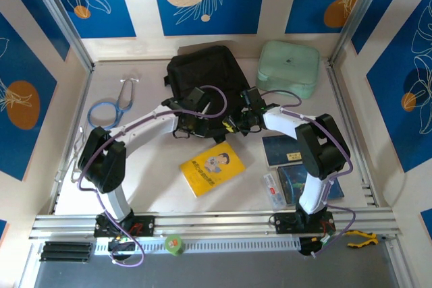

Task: Pack books, pencil case, and school supplies into a backpack

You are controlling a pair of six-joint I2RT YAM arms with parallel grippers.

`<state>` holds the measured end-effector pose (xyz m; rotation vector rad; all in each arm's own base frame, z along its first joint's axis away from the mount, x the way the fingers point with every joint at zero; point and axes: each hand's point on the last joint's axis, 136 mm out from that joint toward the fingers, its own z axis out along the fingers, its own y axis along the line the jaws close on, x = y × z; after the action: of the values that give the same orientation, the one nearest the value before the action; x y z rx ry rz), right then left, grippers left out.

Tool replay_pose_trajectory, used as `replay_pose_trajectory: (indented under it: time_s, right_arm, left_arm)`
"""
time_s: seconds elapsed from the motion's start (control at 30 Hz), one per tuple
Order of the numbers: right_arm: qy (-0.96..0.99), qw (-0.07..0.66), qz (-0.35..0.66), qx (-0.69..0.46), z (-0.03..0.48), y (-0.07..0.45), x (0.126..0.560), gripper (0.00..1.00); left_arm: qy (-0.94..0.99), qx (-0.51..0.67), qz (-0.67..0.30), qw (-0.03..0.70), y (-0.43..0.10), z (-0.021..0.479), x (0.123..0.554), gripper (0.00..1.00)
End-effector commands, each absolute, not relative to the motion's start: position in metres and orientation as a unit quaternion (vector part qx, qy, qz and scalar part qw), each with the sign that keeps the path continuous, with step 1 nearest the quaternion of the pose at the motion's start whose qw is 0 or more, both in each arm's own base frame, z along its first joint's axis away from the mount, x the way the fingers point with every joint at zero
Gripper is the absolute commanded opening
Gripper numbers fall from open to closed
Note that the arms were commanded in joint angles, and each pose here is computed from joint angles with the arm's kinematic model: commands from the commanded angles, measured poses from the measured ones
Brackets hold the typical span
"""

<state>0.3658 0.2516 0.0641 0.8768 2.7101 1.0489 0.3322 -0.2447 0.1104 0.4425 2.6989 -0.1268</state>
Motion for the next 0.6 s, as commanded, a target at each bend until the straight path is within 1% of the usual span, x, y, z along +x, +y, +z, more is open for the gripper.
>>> replay_pose_trajectory:
  time_s: [0.0, 0.13, 0.37, 0.4, 0.57]
  right_arm:
    - [0.897, 0.06, 0.339, 0.277, 0.071, 0.247, 0.365, 0.09]
    - [0.898, 0.064, 0.337, 0.274, 0.073, 0.245, 0.364, 0.07]
    - [0.9, 0.075, 0.339, 0.264, 0.082, 0.243, 0.36, 0.03]
    - [0.901, 0.079, 0.338, 0.262, 0.084, 0.242, 0.36, 0.01]
    - [0.907, 0.081, 0.328, 0.251, 0.085, 0.239, 0.357, 0.0]
  left_arm:
    - [0.975, 0.121, -0.016, 0.188, -0.213, 0.113, 0.329, 0.0]
    - [0.98, 0.092, -0.026, 0.173, -0.198, 0.104, 0.332, 0.0]
    - [0.985, 0.075, -0.031, 0.151, -0.18, 0.09, 0.34, 0.0]
    - [0.985, 0.073, -0.038, 0.15, -0.181, 0.09, 0.342, 0.0]
    - [0.986, 0.066, -0.072, 0.131, -0.184, 0.083, 0.343, 0.0]
